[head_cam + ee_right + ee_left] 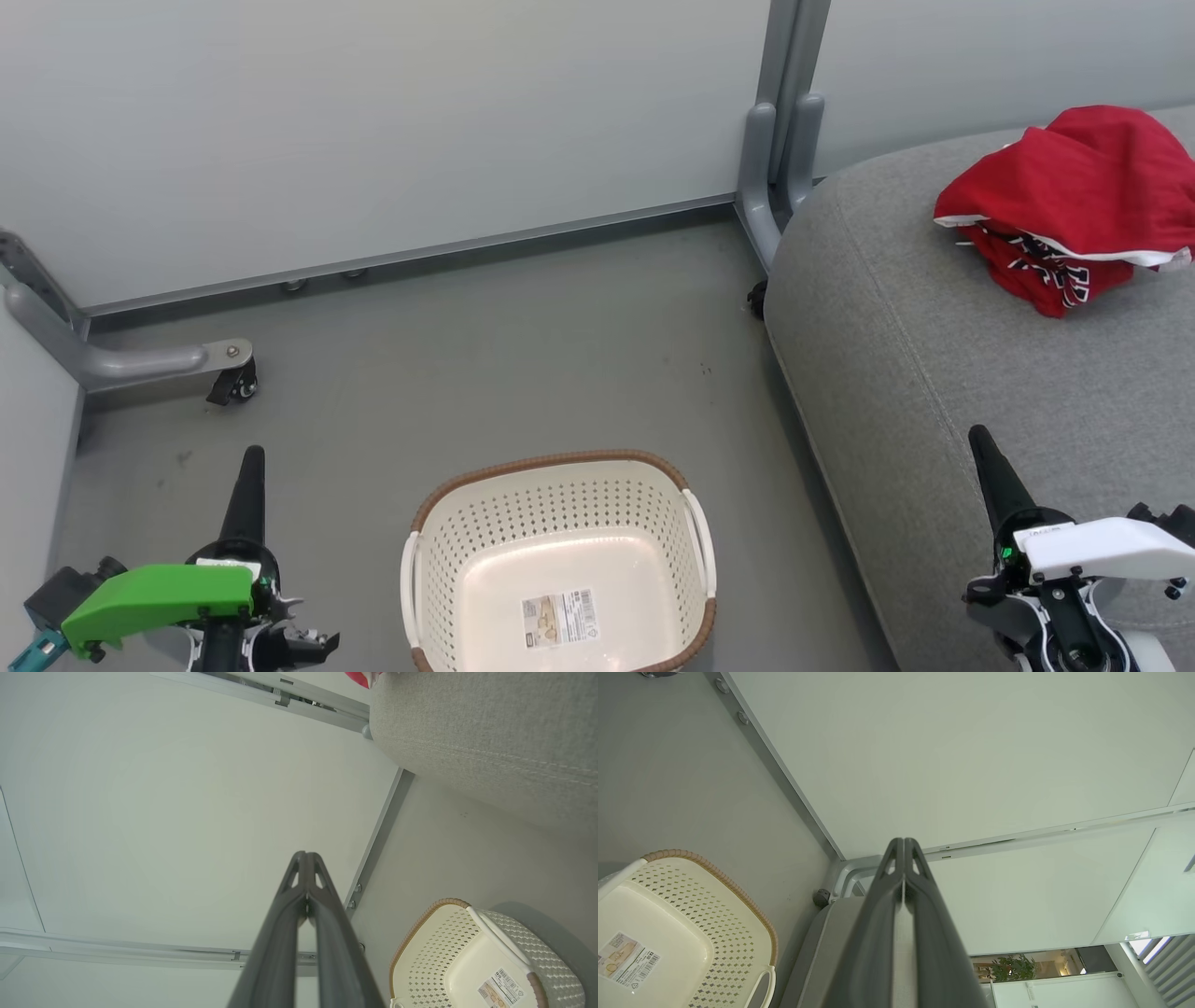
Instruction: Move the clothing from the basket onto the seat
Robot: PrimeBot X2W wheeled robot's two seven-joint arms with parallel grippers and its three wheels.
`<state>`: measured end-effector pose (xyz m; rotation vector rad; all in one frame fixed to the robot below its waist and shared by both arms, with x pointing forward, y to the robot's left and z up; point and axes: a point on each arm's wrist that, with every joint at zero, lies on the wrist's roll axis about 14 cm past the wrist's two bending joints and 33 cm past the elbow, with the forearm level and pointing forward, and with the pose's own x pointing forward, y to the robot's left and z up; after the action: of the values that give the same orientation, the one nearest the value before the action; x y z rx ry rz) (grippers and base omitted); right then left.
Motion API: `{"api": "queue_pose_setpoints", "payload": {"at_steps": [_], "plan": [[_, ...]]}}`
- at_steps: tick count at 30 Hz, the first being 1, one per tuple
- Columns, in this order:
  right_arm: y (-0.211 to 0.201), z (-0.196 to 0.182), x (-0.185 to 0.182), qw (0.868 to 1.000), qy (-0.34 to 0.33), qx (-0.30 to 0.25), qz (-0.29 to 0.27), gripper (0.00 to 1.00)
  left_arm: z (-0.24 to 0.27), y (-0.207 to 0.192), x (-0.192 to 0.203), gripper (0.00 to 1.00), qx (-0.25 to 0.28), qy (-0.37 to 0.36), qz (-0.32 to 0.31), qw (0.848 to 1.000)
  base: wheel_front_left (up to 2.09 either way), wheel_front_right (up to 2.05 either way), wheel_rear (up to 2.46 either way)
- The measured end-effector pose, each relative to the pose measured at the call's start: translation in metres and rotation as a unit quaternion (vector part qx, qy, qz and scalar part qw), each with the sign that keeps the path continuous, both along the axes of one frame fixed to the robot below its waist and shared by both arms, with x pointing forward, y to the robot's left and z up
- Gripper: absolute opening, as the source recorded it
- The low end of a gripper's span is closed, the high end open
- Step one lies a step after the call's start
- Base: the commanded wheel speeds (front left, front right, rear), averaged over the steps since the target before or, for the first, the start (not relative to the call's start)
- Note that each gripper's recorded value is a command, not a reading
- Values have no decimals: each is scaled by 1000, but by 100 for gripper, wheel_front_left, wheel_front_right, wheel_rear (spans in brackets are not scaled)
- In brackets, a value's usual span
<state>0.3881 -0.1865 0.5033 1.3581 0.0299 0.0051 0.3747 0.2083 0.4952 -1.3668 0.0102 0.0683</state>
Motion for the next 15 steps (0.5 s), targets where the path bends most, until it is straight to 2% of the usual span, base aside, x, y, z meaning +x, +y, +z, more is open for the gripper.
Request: {"api": "queue_pose_setpoints", "payload": {"at_steps": [15], "plan": [[-6,1,0,998,-1,58,-5,0,5,-5,7,0,-56,-10,-10,998,0,0,0]]}}
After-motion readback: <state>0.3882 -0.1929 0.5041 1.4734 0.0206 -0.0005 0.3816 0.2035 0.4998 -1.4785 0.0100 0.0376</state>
